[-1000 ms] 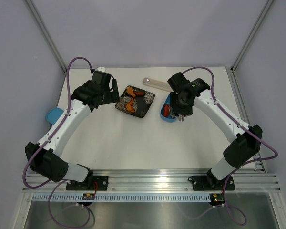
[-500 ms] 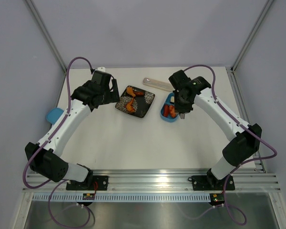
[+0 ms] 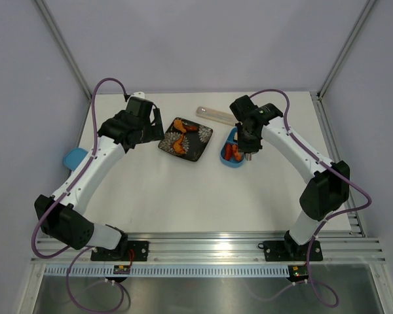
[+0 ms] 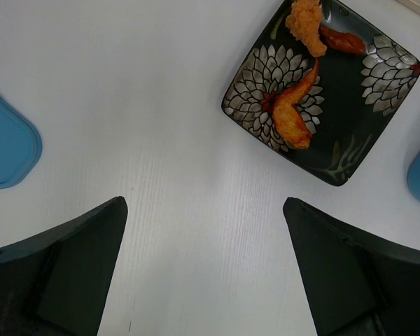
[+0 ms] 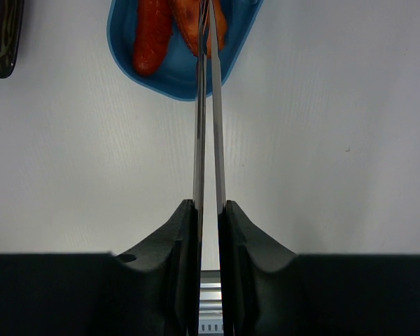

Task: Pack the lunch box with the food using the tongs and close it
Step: Place the fake food in the packing box.

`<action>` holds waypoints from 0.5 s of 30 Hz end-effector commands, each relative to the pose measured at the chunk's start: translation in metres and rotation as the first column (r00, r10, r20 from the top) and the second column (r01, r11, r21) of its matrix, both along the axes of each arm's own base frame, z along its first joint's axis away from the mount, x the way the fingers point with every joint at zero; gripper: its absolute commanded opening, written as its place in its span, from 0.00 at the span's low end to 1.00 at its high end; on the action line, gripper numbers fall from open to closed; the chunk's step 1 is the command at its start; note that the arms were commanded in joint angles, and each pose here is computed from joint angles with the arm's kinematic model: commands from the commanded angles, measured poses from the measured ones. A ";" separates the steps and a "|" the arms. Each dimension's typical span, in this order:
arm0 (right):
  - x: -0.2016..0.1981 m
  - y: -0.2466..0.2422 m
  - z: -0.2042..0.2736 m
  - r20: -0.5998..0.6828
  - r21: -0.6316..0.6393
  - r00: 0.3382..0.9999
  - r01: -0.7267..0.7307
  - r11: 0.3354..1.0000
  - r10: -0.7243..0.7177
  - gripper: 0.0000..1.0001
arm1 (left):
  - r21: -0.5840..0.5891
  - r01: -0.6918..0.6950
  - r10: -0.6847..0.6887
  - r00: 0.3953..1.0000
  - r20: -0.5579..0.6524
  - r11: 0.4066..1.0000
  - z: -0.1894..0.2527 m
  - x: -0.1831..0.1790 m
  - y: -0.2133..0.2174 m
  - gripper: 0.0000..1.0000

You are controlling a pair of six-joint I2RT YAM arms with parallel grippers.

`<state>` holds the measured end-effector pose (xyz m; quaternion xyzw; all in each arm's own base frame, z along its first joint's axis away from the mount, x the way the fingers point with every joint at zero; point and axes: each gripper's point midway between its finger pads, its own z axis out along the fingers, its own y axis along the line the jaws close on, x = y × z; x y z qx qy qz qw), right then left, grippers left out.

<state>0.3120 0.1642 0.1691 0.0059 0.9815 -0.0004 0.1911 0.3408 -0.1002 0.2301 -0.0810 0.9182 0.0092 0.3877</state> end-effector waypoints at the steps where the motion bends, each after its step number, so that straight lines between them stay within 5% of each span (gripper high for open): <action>1: 0.007 0.007 0.002 0.023 0.032 1.000 -0.021 0.999 0.020 0.05 | 0.006 -0.013 0.013 0.999 0.053 1.000 0.012 0.013 0.001 0.99; 15: 0.003 0.003 0.012 0.018 0.017 1.000 -0.021 1.000 0.021 0.04 | 0.025 -0.007 0.005 0.999 0.053 1.000 0.012 0.020 0.000 0.99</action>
